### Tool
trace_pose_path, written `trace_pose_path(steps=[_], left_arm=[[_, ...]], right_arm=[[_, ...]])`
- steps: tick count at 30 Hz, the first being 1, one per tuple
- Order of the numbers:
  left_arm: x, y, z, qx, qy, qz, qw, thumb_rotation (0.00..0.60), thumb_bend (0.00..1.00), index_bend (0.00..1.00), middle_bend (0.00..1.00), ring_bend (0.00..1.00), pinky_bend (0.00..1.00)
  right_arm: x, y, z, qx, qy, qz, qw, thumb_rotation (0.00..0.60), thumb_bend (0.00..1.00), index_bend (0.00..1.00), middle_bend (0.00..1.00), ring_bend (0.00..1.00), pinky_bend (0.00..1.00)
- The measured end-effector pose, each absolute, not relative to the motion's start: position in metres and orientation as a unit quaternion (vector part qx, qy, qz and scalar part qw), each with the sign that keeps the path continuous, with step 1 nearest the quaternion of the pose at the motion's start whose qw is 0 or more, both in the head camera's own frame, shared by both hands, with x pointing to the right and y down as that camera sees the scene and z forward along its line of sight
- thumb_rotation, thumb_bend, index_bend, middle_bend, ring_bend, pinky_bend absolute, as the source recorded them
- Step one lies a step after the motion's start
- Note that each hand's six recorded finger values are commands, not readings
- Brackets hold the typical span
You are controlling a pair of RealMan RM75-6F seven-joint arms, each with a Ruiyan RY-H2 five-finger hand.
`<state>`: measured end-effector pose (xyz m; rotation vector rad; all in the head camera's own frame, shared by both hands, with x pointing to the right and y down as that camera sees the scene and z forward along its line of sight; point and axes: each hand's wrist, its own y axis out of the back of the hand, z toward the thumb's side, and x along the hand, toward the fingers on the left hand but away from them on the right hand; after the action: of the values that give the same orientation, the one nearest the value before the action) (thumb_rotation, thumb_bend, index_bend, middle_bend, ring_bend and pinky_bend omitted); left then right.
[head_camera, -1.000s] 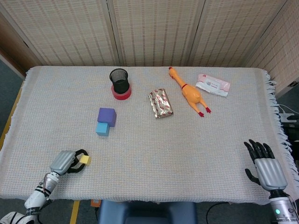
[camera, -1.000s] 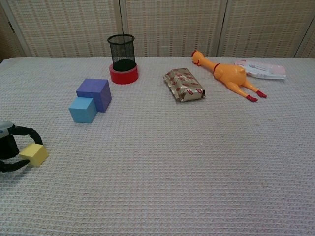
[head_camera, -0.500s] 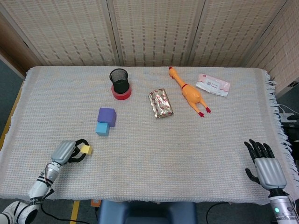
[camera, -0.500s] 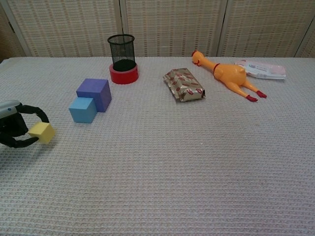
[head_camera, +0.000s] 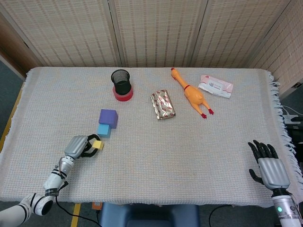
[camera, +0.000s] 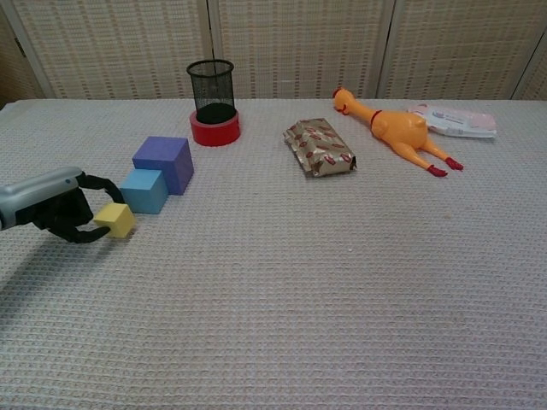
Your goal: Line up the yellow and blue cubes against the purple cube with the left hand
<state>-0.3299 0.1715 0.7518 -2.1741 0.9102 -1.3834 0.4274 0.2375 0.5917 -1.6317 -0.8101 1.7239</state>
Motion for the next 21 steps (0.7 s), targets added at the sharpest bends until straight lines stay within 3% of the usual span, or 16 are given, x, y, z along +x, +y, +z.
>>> trace_pose_path(steps=[21], left_arm=[[-0.317,0.175,0.759,-0.772,0.325,-0.503,0.212,0.6,0.39,0.34,1.0,1.0,1.0]], right_arm=[[0.429,0.238,0.587,-0.617,-0.311,0.651,0.314,0.6,0.1,0.0,0.0,0.0,0.0]])
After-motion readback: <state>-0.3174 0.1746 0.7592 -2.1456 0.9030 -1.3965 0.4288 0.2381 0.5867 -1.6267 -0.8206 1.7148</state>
